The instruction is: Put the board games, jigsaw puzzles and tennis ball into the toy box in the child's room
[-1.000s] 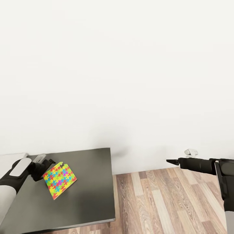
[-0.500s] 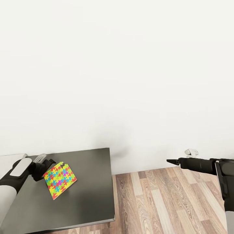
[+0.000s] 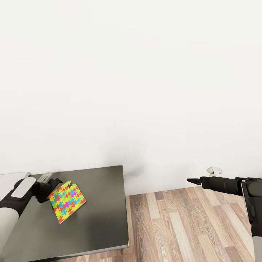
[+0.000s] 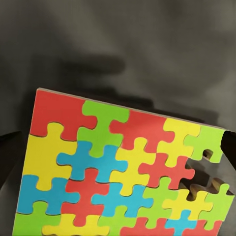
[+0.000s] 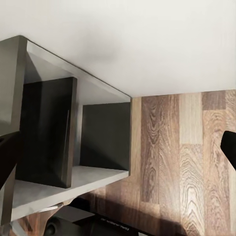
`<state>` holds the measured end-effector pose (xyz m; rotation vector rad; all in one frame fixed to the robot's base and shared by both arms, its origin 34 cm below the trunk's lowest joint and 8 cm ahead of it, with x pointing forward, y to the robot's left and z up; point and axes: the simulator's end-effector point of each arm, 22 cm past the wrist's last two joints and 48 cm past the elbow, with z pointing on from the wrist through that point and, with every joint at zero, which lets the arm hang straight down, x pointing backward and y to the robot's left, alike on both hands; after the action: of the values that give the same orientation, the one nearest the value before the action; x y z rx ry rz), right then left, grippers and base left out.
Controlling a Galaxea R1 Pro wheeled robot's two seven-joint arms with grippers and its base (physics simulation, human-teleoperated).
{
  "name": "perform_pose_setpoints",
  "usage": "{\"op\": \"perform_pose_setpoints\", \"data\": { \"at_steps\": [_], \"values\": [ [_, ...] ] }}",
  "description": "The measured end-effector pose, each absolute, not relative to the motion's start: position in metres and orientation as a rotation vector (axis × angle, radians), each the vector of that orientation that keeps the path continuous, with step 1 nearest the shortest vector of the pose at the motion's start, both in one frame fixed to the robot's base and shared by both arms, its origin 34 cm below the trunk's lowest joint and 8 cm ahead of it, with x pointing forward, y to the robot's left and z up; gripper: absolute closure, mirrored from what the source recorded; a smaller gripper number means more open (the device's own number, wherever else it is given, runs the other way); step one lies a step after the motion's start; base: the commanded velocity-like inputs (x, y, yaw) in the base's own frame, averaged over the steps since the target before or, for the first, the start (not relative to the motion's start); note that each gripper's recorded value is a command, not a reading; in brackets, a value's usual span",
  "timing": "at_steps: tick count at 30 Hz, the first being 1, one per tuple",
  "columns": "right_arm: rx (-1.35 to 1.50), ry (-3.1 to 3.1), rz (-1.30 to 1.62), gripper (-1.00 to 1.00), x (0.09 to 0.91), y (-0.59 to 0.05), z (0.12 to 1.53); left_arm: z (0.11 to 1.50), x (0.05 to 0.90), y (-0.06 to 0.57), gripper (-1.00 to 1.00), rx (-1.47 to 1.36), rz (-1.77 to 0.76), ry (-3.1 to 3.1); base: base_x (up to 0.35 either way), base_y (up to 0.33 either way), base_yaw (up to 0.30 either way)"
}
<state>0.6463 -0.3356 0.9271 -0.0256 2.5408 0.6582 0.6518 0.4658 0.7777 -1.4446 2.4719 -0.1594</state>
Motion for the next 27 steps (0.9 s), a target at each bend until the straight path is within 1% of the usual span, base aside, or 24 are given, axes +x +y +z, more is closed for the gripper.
{"op": "perform_pose_setpoints", "data": {
  "at_steps": [14, 19, 27],
  "values": [
    [-0.025, 2.541, 0.659, -1.00, 0.6464, -0.3353, 0.9270, 0.7738, 0.6459, 0.4655, -1.00, -1.449, -0.154, 2.480, 0.000, 0.000, -0.012],
    [-0.026, 2.541, 0.658, -1.00, 0.6463, -0.3351, 0.9268, 0.7727, 0.6443, 0.4648, -1.00, -1.450, -0.153, 2.484, 0.000, 0.000, -0.152],
    [-0.026, 2.542, 0.656, -1.00, 0.6465, -0.3353, 0.9266, 0.7717, 0.6433, 0.4631, -1.00, -1.451, -0.155, 2.488, 0.000, 0.000, -0.245]
  ]
}}
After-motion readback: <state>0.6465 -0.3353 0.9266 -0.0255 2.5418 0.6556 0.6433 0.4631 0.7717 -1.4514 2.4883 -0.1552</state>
